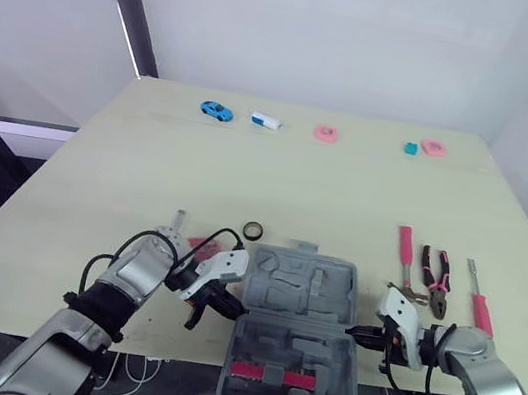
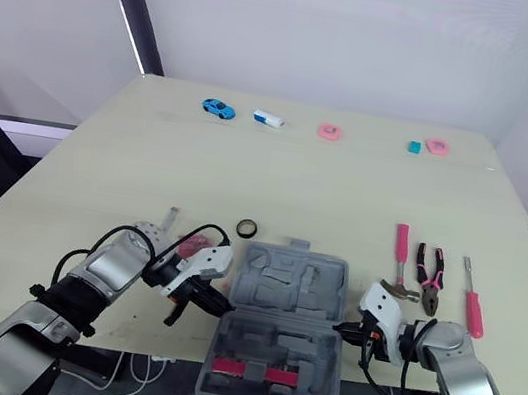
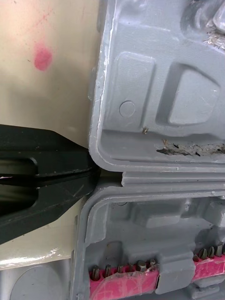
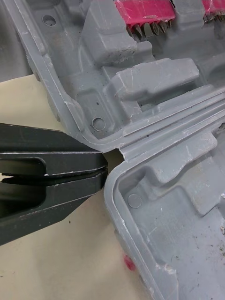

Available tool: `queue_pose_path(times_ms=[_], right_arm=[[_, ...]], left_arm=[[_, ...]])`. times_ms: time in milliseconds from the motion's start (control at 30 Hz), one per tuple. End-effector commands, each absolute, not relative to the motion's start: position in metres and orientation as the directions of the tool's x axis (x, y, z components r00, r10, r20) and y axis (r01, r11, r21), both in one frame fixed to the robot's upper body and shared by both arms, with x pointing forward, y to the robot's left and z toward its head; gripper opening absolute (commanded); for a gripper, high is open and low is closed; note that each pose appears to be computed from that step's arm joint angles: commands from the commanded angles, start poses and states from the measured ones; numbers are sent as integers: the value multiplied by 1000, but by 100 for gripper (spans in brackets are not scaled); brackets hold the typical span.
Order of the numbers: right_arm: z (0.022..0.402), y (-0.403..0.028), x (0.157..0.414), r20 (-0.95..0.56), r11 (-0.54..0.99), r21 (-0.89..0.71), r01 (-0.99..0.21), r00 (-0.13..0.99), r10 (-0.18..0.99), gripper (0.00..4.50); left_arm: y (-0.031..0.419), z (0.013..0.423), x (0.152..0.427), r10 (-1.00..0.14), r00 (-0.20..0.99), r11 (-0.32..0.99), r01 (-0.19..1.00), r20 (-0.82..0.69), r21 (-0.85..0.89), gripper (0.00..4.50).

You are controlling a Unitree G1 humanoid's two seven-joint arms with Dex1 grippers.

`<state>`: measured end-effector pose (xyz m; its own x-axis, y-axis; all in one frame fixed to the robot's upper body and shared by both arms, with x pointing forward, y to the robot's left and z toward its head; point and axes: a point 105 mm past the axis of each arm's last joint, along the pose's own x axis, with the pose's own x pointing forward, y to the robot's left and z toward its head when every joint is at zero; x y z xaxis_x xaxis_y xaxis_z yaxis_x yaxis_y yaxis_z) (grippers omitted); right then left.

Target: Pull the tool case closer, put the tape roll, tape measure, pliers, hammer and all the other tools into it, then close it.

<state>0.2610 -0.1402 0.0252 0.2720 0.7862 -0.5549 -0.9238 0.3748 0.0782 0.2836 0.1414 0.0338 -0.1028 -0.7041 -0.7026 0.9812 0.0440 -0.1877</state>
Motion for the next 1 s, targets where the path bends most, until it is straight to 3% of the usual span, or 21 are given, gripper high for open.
queue_pose_path(times_ms=[33, 1000], right_arm=[[32, -129, 259, -524, 323, 57, -945, 247, 815, 0], [34, -151, 268, -544, 372, 22, -928, 301, 783, 0]], left_arm=[[132, 30, 276, -707, -158, -14, 978, -690, -210, 5], [148, 28, 276, -686, -142, 17, 977, -714, -212, 5]])
